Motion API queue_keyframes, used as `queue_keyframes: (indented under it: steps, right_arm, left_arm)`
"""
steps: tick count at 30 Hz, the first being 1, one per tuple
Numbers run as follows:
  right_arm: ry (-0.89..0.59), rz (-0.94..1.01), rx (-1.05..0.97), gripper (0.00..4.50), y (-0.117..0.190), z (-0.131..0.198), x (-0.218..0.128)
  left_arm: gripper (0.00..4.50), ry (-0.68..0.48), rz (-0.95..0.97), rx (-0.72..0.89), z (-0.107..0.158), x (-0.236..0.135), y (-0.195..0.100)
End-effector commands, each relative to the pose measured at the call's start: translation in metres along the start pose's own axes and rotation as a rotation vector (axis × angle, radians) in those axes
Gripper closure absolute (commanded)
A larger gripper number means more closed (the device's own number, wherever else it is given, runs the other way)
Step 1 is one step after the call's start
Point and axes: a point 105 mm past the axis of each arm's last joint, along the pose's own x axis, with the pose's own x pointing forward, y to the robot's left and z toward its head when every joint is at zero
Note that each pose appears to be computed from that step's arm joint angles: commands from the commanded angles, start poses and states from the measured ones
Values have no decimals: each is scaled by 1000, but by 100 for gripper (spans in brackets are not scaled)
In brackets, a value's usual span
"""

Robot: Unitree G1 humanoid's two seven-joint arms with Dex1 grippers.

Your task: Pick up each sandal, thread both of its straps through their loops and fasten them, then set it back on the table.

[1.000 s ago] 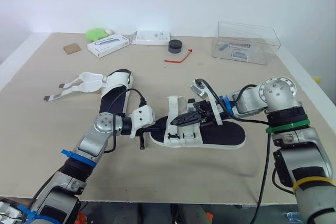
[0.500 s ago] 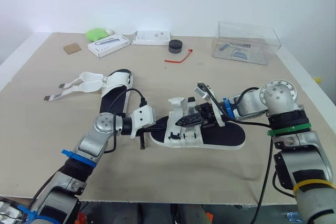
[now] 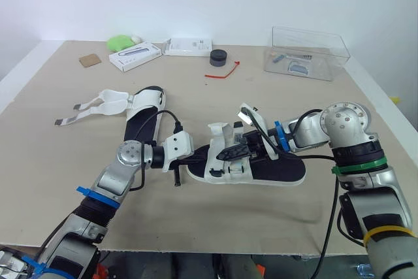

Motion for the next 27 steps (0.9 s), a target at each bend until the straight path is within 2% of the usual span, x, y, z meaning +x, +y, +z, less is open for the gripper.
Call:
queue_keyframes:
  steps: [1,11,17,21,24,27]
  right_arm:
    - [22,7,-76,447,10,-4,3]
    - [49,-2,-114,447,12,-19,9]
    - [25,4,-129,447,15,-15,8]
    - [-23,-13,-145,326,16,-2,2]
    - [-79,-37,-161,190,15,15,-3]
    - [-115,-50,-177,190,17,27,-8]
  left_arm:
    - [450,71,-10,-35,-19,0,-4]
    - [450,71,-12,-34,-19,2,-4]
    - [450,71,-12,-32,-19,2,-2]
    - [450,70,-13,-29,-18,2,-2]
    - [450,69,-14,-27,-18,2,-3]
    - [450,69,-13,-27,-18,2,-3]
